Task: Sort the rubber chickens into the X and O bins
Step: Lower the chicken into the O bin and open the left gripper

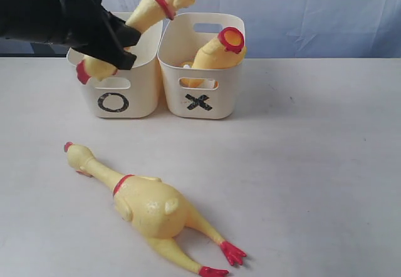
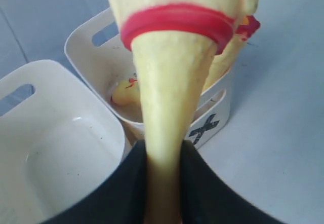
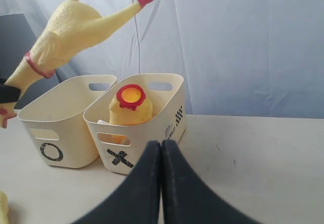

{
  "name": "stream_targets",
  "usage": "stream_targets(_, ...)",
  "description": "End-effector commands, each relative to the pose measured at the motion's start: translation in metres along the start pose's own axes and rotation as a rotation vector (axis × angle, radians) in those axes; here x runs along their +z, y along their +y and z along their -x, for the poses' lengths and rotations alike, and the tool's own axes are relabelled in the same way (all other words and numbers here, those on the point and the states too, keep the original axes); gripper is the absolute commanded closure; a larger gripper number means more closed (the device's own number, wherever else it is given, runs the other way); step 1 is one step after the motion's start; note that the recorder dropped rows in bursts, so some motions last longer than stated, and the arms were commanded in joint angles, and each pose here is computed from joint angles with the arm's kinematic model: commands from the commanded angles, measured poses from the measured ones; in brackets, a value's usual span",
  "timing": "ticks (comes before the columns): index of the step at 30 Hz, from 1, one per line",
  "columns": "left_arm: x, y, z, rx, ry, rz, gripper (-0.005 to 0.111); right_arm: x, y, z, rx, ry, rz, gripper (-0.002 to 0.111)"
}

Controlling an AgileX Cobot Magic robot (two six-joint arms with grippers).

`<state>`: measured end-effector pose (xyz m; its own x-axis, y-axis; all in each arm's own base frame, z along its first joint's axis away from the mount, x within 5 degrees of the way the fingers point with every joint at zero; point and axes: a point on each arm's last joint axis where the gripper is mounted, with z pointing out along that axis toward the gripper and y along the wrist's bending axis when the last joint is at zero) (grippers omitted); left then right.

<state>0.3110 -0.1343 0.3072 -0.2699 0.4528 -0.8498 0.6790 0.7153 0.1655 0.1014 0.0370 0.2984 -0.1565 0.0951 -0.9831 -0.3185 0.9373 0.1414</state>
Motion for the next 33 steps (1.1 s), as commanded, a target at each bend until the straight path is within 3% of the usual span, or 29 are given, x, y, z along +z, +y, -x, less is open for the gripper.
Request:
stream_targets(1, -0.008, 0.019, 0.000, -0.200, -0.032, 0.077, 0.107, 0.000, 0.000, -0.002, -0.007, 0.000, -0.002, 0.109)
stream_targets(6, -0.015, 0.039, -0.008, -0.363, -0.031, 0.130, 0.107, 0.000, 0.000, -0.002, -0.007, 0.000, -0.002, 0.109)
stream_targets(19, -0.025, 0.067, -0.032, -0.591, 0.062, 0.114, 0.107, 0.000, 0.000, -0.002, -0.001, -0.001, -0.001, 0.109)
stream_targets(26, -0.003, 0.081, -0.031, -0.709, 0.223, -0.070, 0.107, 0.000, 0.000, -0.002, 0.003, 0.001, -0.001, 0.109)
stream_targets(33, -0.003, 0.099, -0.027, -0.725, 0.364, 0.037, 0.107, 0.000, 0.000, -0.002, 0.003, 0.000, 0.000, 0.109)
